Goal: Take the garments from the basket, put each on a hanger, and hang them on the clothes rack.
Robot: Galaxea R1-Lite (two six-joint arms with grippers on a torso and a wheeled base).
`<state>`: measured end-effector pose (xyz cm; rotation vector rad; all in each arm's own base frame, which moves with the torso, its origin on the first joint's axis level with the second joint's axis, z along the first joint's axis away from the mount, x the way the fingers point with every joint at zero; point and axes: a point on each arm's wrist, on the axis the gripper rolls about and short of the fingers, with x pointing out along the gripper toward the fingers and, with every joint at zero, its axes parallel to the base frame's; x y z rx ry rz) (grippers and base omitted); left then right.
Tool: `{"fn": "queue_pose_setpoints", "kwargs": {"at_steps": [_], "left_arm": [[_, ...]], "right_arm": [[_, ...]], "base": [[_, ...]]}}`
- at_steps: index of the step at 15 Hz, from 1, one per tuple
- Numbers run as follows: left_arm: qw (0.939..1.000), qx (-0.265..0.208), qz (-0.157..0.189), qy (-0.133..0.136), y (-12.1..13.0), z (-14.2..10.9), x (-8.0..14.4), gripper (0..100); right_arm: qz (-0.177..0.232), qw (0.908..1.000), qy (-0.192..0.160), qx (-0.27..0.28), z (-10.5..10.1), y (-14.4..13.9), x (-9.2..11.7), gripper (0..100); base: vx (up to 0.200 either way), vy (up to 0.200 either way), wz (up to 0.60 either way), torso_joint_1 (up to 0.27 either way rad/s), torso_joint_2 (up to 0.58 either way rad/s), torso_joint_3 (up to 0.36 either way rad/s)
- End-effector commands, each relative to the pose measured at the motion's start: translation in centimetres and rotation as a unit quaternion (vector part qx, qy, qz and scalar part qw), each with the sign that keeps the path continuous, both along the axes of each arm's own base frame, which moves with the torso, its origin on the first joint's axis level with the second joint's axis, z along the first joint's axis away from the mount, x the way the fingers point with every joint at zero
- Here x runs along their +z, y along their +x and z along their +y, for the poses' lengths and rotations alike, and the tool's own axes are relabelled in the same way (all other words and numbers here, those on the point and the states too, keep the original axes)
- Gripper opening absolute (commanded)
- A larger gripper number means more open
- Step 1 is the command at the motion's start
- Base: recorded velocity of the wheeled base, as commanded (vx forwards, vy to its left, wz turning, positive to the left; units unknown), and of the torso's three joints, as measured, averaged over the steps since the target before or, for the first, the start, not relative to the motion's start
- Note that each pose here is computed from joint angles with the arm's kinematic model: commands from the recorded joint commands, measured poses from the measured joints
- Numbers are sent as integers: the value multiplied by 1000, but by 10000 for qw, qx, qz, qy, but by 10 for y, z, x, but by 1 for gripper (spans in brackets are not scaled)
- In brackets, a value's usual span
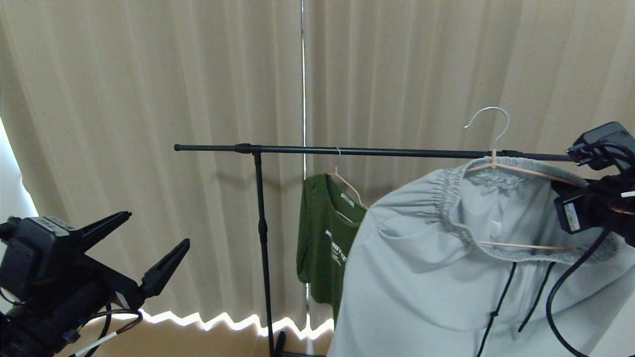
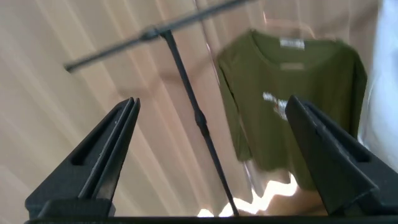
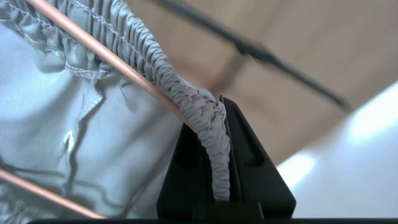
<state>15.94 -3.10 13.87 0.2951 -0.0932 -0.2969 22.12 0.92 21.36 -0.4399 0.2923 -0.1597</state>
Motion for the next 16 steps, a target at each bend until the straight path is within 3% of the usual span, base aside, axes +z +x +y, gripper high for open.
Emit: {"fn": "queue_pose_setpoints", "kwargs": {"at_steps": [1, 4, 7, 10, 16], "left_arm": [[9994, 28, -346, -64, -12, 3, 13, 100], [9998, -4, -165, -54, -18, 4, 12, 100], [9996, -118, 250, -4, -20, 4, 3, 100], [9990, -349, 273, -18, -21, 3, 2, 100], [9994, -158, 295, -66, -18, 8, 3, 100]], "right_arm": [[-71, 9979, -125, -635, -25, -20, 5, 0], [-30, 9889, -487, -1405, -42, -43, 4, 0], [139, 9775, -804, -1944, -48, -63, -3, 0], [223, 9751, -900, -2013, -51, -65, -5, 0], [232, 9760, -885, -1977, -51, -63, -6, 0]], "base": [[0, 0, 0, 0, 0, 0], [0, 0, 0, 0, 0, 0], [0, 0, 0, 0, 0, 0], [0, 0, 0, 0, 0, 0], [33, 0, 0, 1, 0, 0]]}}
